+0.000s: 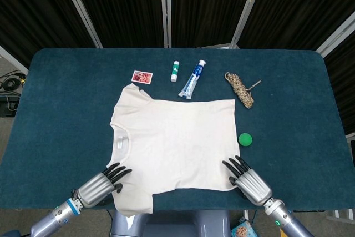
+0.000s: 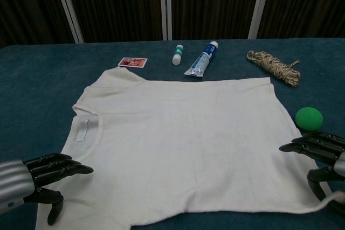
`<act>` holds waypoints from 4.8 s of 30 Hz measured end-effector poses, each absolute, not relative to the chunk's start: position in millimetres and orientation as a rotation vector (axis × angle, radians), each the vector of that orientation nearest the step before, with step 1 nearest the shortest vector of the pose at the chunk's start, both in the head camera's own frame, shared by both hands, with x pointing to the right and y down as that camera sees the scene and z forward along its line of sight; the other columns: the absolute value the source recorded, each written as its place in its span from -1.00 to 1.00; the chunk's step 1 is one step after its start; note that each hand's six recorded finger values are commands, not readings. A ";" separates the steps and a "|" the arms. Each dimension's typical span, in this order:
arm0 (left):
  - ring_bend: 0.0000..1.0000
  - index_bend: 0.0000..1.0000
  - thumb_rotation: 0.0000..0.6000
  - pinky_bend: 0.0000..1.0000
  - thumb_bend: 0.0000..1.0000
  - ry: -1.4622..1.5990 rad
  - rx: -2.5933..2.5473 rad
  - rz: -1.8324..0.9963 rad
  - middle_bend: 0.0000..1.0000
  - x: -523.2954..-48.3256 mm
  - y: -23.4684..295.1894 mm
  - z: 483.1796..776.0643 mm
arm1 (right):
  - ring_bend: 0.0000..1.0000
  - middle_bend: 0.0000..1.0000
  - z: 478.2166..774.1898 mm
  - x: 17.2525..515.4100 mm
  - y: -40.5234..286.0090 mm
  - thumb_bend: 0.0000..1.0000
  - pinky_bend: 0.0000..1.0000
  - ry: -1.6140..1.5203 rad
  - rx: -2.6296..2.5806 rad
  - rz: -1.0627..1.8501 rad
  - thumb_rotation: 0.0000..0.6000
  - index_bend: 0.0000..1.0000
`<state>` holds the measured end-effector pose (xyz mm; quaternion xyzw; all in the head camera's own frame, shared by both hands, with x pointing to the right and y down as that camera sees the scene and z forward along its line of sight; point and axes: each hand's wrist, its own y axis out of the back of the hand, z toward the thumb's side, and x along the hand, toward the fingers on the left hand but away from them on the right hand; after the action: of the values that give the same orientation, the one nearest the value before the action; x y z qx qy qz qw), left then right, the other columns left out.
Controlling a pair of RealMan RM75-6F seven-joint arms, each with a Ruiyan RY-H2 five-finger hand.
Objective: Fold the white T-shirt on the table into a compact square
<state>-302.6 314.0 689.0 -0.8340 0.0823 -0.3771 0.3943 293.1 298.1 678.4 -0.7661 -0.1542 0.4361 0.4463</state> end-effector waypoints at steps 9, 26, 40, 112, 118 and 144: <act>-1.00 -0.01 1.00 -1.00 -0.36 0.202 -2.111 -0.953 -1.00 -301.8 311.3 691.7 | -1.00 -0.85 679.0 293.5 298.4 -0.11 -1.00 -0.376 -1.898 1.081 1.00 0.38; -1.00 0.01 1.00 -1.00 -0.09 0.142 -2.108 -0.937 -1.00 -294.1 308.8 697.5 | -1.00 -0.85 679.8 298.2 295.5 -0.07 -1.00 -0.371 -1.884 1.096 1.00 0.39; -1.00 0.31 1.00 -1.00 0.14 0.213 -2.106 -0.943 -1.00 -293.4 298.4 697.5 | -1.00 -0.84 678.4 298.3 294.3 -0.07 -1.00 -0.370 -1.890 1.094 1.00 0.39; -1.00 0.65 1.00 -1.00 0.15 0.318 -2.395 -0.923 -1.00 -321.3 309.9 610.0 | -1.00 -0.76 606.4 286.7 297.0 -0.10 -1.00 -0.110 -2.059 0.833 1.00 0.41; -1.00 0.65 1.00 -1.00 0.15 0.462 -2.359 -1.019 -1.00 -323.3 269.5 634.6 | -1.00 -0.76 628.8 294.6 261.9 -0.10 -1.00 -0.209 -2.045 0.950 1.00 0.41; -1.00 0.66 1.00 -1.00 0.16 0.745 -2.182 -1.225 -1.00 -292.9 122.5 686.3 | -1.00 -0.75 701.0 268.0 117.8 -0.10 -1.00 -0.426 -1.942 1.230 1.00 0.41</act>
<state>-292.9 122.5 686.3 -0.8064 0.2755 -0.4528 0.2622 268.0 117.8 701.0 -0.7646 -0.1676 0.4842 0.3910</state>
